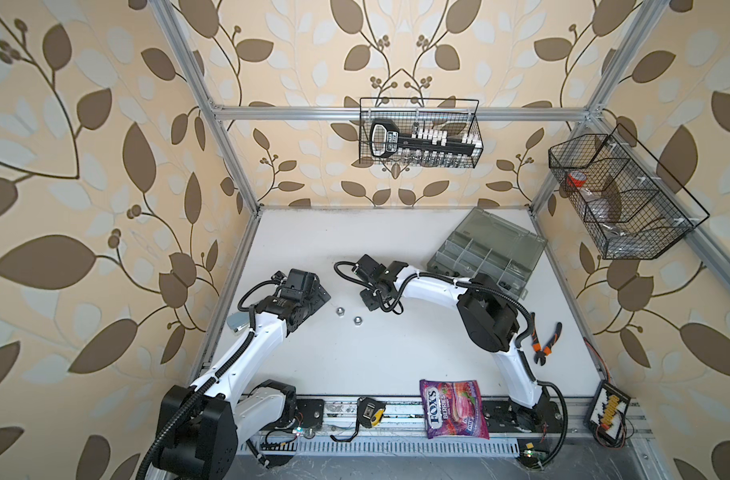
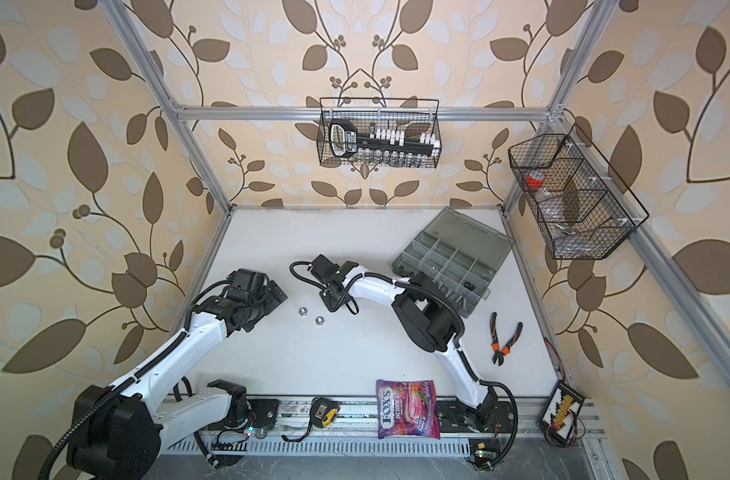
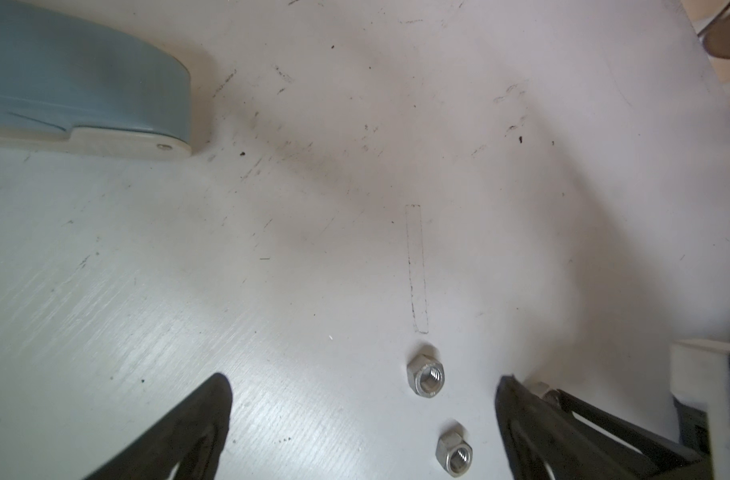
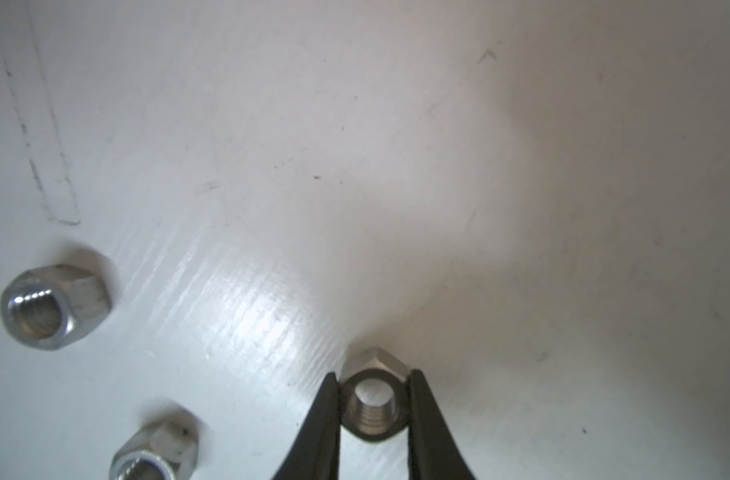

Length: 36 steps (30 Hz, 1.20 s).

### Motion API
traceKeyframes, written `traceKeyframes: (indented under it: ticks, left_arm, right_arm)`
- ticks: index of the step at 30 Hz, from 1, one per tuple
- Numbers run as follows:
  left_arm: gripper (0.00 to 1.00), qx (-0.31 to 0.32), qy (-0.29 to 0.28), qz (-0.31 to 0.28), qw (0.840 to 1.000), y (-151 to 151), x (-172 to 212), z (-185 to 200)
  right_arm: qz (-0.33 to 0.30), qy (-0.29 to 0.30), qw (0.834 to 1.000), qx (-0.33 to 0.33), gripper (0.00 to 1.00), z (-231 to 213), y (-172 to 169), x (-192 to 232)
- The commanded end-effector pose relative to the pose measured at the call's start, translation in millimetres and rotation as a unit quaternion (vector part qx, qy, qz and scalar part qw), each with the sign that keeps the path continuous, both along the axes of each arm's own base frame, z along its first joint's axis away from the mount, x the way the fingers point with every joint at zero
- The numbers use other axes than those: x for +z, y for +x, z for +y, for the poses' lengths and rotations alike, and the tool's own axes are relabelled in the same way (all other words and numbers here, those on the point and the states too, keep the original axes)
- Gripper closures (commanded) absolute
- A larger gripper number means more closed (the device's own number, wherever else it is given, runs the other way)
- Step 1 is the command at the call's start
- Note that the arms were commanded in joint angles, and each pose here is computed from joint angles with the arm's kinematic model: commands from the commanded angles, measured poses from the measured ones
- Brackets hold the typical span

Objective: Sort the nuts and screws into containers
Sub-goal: 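Lift the nut with the right gripper and carry it over the box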

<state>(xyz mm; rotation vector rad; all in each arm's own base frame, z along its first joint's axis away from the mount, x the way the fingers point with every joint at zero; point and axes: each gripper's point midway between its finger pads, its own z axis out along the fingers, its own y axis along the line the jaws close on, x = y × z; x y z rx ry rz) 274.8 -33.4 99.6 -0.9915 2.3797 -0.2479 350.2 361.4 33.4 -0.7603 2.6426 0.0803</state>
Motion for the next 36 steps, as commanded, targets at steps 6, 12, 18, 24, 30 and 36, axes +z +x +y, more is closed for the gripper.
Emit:
traceKeyframes:
  ticks: [6, 12, 18, 24, 30, 36]
  left_arm:
    - [0.01, -0.018, -0.008, -0.005, 1.000, 6.7, 1.6, -8.7]
    - [0.01, -0.024, -0.014, -0.004, 1.000, 8.7, 0.8, -12.0]
    - [0.01, -0.026, -0.016, -0.001, 1.000, 8.1, -0.9, -13.3]
    - [0.01, -0.028, -0.019, -0.005, 0.999, 9.8, 2.1, -14.5]
    - [0.01, -0.028, -0.020, -0.004, 0.999, 11.1, 2.0, -15.3]
    - [0.01, -0.031, -0.024, -0.001, 0.999, 13.4, 1.8, -17.7]
  right_arm:
    - [-0.032, 0.035, 0.998, -0.044, 0.92, -32.1, 11.0, 46.8]
    - [-0.061, 0.043, 0.993, -0.090, 0.93, -74.6, 26.3, 75.6]
    - [-0.087, 0.039, 0.984, -0.152, 0.93, -135.4, 44.9, 96.8]
    - [-0.093, 0.047, 0.970, -0.221, 0.93, -203.4, 62.8, 104.2]
    - [-0.097, 0.044, 0.955, -0.276, 0.93, -260.7, 74.0, 105.3]
    - [-0.089, 0.040, 0.947, -0.307, 0.93, -295.7, 82.6, 96.1]
